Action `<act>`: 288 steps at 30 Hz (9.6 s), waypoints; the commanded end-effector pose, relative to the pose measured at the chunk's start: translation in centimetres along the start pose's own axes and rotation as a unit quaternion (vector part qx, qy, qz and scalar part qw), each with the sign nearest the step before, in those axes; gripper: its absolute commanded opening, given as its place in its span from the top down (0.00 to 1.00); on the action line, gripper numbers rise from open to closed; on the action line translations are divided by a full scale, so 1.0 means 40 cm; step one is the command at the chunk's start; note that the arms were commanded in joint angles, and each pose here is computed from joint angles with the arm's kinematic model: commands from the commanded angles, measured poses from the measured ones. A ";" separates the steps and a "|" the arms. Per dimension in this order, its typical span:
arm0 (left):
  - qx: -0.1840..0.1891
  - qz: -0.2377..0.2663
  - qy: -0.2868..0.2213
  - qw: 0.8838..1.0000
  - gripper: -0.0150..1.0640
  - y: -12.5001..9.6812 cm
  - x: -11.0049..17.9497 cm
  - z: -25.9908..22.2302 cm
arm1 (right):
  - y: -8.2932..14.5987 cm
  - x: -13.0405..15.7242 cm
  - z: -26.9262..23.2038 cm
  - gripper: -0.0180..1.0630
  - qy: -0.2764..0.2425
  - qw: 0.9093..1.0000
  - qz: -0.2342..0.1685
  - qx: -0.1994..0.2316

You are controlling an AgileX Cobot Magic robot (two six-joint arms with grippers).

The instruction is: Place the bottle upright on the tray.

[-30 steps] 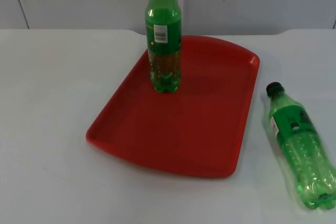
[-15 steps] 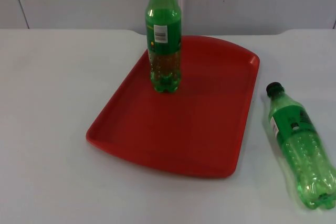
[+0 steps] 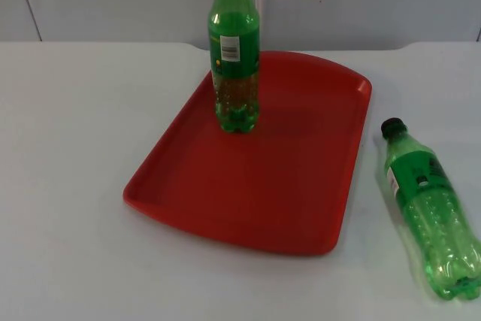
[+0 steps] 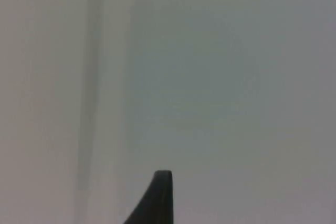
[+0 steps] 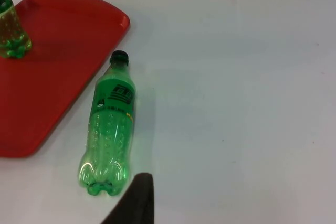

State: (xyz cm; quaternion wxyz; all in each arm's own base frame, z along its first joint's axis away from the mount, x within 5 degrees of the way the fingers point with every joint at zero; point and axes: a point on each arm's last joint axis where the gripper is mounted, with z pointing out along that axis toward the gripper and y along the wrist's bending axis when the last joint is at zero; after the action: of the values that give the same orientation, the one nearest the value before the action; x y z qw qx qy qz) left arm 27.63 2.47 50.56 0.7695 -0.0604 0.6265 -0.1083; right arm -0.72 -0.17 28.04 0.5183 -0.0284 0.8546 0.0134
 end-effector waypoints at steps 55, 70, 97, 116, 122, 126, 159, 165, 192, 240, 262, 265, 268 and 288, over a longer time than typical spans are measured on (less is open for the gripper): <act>-0.164 0.114 0.282 0.938 0.15 0.025 0.100 -0.217 | 0.000 0.001 0.000 0.01 -0.003 1.000 0.002 0.003; -0.122 0.076 0.306 0.941 0.15 0.005 0.203 -0.391 | 0.000 0.001 0.000 0.01 -0.003 1.000 0.002 0.003; 0.030 0.102 0.231 0.967 0.15 -0.063 0.265 -0.662 | 0.000 0.001 0.000 0.01 -0.003 1.000 0.002 0.003; 0.026 0.112 0.283 0.952 0.15 -0.034 0.400 -0.794 | 0.000 0.001 0.000 0.01 -0.003 1.000 0.002 0.003; -0.015 0.098 0.314 0.944 0.15 -0.017 0.409 -0.802 | 0.000 0.001 0.000 0.01 -0.003 1.000 0.002 0.003; -0.049 0.078 0.315 0.945 0.15 -0.004 0.411 -0.803 | 0.000 0.001 0.000 0.01 -0.003 1.000 0.002 0.003; -0.040 0.115 0.342 0.932 0.12 0.001 0.431 -0.804 | 0.000 0.001 0.000 0.01 -0.003 1.000 0.002 0.003; -0.039 0.113 0.342 0.932 0.03 0.001 0.431 -0.804 | 0.000 0.001 0.000 0.01 -0.003 1.000 0.002 0.003; -0.040 0.114 0.342 0.932 0.03 0.001 0.431 -0.804 | 0.000 0.001 0.000 0.01 -0.003 1.000 0.002 0.003; -0.040 0.114 0.342 0.932 0.03 0.001 0.431 -0.804 | 0.009 -0.202 0.108 0.01 0.080 0.997 0.014 -0.015; -0.040 0.114 0.342 0.932 0.03 0.001 0.431 -0.804 | 0.013 -0.528 0.580 0.01 0.255 0.967 0.014 -0.017; -0.040 0.114 0.342 0.932 0.03 0.001 0.431 -0.804 | 0.013 -0.538 0.614 0.01 0.259 0.966 0.014 -0.017; -0.040 0.114 0.342 0.932 0.03 0.001 0.431 -0.804 | 0.016 -0.537 0.651 0.01 0.270 0.963 0.013 -0.018; -0.040 0.114 0.342 0.932 0.03 0.001 0.431 -0.804 | 0.223 -0.368 0.893 0.01 0.431 0.900 -0.017 -0.069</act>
State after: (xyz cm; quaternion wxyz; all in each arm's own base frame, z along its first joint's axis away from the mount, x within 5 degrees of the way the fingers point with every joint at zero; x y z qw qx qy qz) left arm -0.48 -0.30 27.56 0.5123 0.0196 0.8586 -0.0077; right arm 37.31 10.64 24.69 0.1034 -0.0800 0.9900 0.0532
